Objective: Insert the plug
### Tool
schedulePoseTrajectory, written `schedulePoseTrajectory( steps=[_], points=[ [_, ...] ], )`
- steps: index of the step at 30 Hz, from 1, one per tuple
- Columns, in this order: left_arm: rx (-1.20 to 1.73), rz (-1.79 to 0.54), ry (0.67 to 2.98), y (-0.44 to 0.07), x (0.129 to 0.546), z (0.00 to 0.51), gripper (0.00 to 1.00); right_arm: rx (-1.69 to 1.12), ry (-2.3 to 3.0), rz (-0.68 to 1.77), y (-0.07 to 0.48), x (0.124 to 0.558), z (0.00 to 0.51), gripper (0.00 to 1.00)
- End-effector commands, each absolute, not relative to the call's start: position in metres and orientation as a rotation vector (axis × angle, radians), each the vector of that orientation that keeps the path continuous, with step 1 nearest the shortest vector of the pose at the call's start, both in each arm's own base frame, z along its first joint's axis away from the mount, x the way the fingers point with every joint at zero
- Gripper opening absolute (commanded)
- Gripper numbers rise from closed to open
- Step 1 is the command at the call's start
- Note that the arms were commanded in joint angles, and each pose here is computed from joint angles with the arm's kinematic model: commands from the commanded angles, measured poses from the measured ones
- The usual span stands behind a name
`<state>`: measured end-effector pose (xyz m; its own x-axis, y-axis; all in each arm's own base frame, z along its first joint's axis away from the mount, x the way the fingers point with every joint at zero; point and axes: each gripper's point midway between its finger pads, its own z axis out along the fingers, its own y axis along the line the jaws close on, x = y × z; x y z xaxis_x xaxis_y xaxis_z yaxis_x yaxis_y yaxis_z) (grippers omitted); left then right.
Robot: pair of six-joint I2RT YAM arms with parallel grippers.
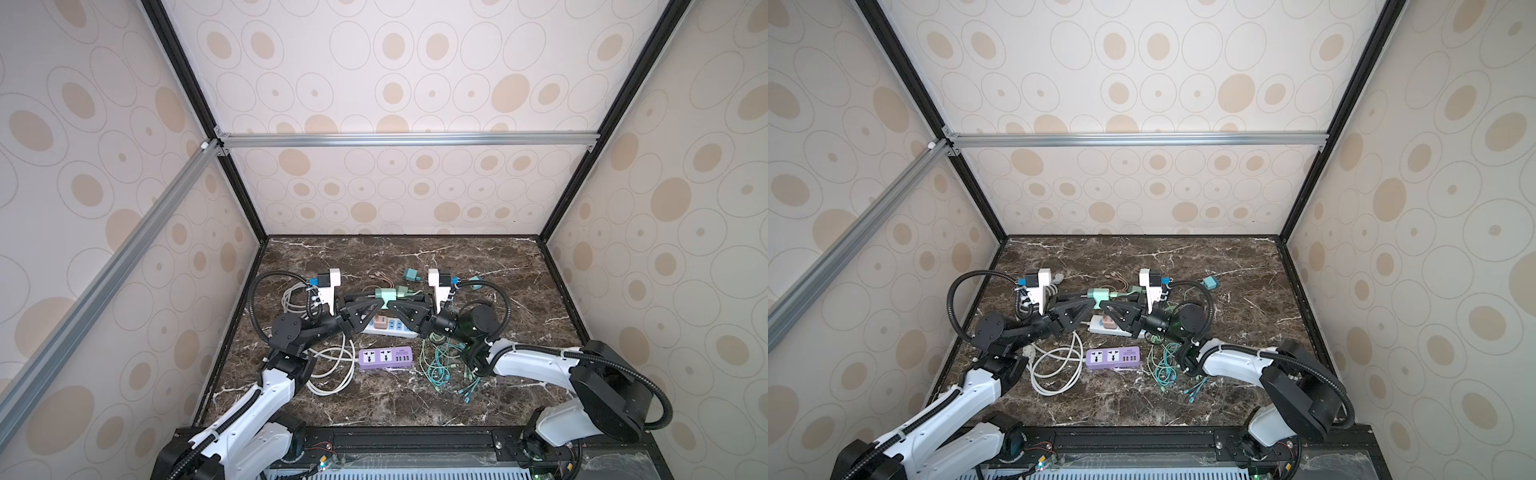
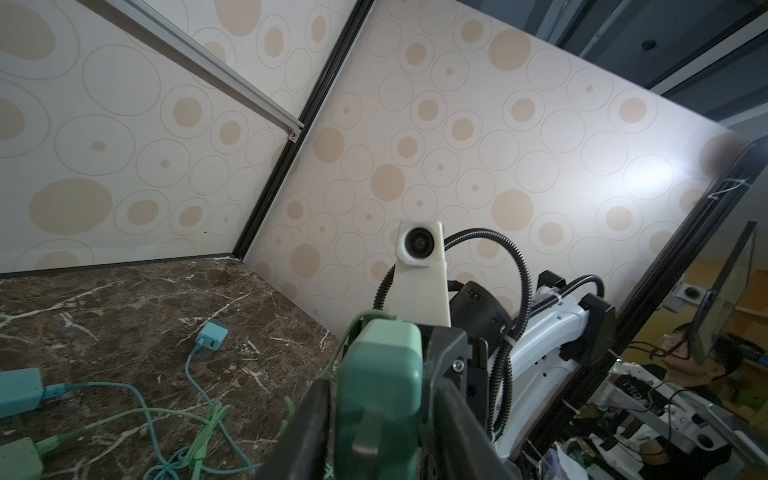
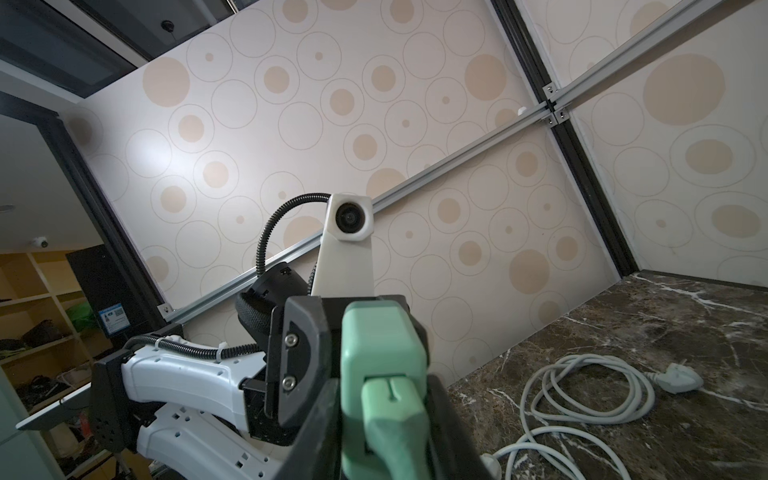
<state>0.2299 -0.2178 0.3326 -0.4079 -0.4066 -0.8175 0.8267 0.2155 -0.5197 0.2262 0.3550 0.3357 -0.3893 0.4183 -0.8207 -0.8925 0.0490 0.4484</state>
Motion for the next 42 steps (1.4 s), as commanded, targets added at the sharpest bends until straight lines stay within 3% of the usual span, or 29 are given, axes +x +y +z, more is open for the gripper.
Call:
schedulePoseTrajectory(
  steps=[1, 6, 11, 19, 23, 26, 33, 42],
  points=[
    [0.415, -1.389, 1.441, -0.214, 0.231, 0.325, 0.65, -0.510, 1.224, 1.496, 0.343, 0.232, 0.351, 0.15],
    [0.361, -1.254, 1.491, -0.202, 0.239, 0.314, 0.79, -0.481, 1.342, 1.382, 0.337, 0.244, 0.336, 0.14],
    [0.254, -1.036, 1.634, -0.181, 0.257, 0.283, 0.82, -0.453, 1.518, 1.180, 0.323, 0.258, 0.314, 0.12],
    [0.001, -0.655, 1.935, -0.135, 0.295, 0.206, 0.79, -0.387, 1.850, 0.800, 0.288, 0.283, 0.255, 0.10],
    [-0.045, -0.603, 1.988, -0.130, 0.304, 0.185, 0.77, -0.358, 1.983, 0.689, 0.280, 0.290, 0.228, 0.08],
    [-0.067, -0.541, 2.037, -0.124, 0.312, 0.168, 0.75, -0.321, 2.115, 0.561, 0.274, 0.300, 0.208, 0.00],
    [-0.028, -0.448, 2.133, -0.121, 0.328, 0.135, 0.72, -0.270, 2.268, 0.393, 0.276, 0.312, 0.179, 0.00],
    [0.014, -0.430, 2.222, -0.126, 0.349, 0.104, 0.59, -0.204, 2.416, 0.200, 0.287, 0.317, 0.159, 0.00]
  ],
)
